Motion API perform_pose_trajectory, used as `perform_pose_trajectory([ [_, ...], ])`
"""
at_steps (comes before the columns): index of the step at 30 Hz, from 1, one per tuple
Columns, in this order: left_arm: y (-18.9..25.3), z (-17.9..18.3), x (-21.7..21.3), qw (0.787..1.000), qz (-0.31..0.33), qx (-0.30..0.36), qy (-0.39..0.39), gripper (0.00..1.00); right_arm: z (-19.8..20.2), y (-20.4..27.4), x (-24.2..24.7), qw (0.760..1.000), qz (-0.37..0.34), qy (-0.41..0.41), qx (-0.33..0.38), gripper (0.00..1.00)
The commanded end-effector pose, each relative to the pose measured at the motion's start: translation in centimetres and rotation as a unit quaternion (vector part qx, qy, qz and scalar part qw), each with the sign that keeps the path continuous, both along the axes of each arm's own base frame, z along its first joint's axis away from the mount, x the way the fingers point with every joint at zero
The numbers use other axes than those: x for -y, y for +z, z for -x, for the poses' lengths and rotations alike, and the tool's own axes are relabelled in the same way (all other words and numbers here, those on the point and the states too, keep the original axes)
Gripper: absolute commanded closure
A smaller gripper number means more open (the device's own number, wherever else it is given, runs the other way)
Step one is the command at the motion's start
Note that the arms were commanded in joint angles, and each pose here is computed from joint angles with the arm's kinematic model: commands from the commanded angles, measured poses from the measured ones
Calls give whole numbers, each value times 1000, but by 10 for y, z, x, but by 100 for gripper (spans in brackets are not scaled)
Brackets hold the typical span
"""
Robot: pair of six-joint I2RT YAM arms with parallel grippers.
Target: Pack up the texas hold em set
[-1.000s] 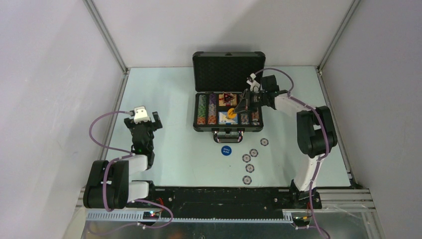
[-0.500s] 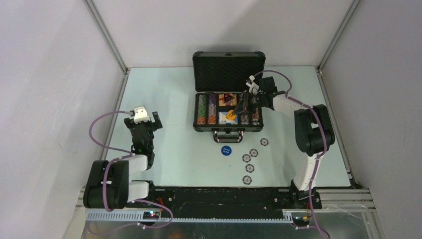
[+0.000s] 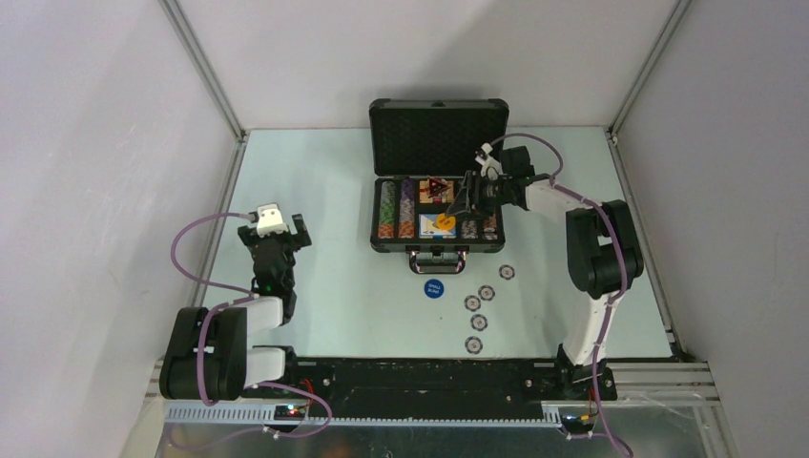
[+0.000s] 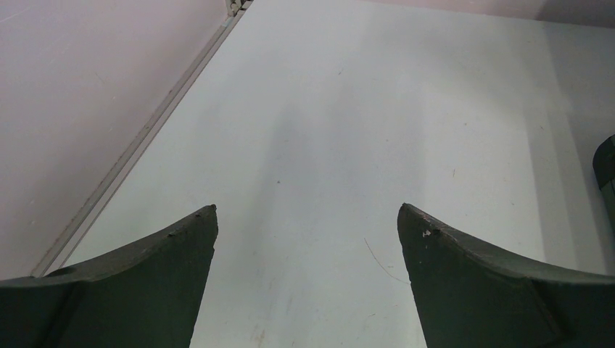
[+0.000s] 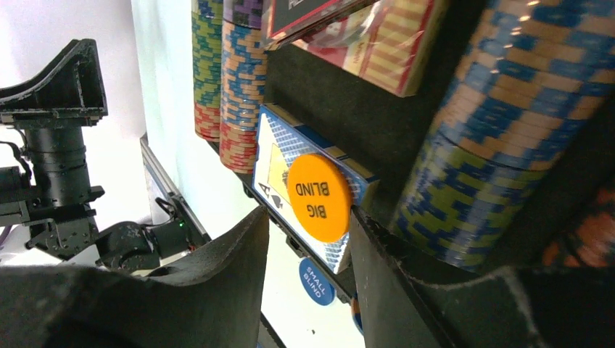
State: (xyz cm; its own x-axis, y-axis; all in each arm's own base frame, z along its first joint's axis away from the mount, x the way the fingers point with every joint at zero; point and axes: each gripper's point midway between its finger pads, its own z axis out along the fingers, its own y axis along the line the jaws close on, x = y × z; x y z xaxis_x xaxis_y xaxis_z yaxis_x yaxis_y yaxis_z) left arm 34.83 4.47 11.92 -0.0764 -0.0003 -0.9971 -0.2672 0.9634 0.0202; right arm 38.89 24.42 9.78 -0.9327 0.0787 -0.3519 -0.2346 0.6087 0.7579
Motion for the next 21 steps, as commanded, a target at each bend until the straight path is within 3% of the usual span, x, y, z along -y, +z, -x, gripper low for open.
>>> perform_pose_trajectory([
  [1,16,-3,-3,999,6,33,7,2,-13,11,13,999,6,-15,32,50],
  [10,16,-3,-3,999,6,33,7,2,-18,38,33,997,6,-25,72,48],
  [14,15,-3,-3,999,6,32,7,2,-18,77,45,992,16,-21,123,47],
  [17,16,-3,-3,999,6,33,7,2,-12,93,57,988,53,-17,145,46],
  [21,16,-3,-3,999,6,33,7,2,-12,114,88,963,141,-26,227,39],
])
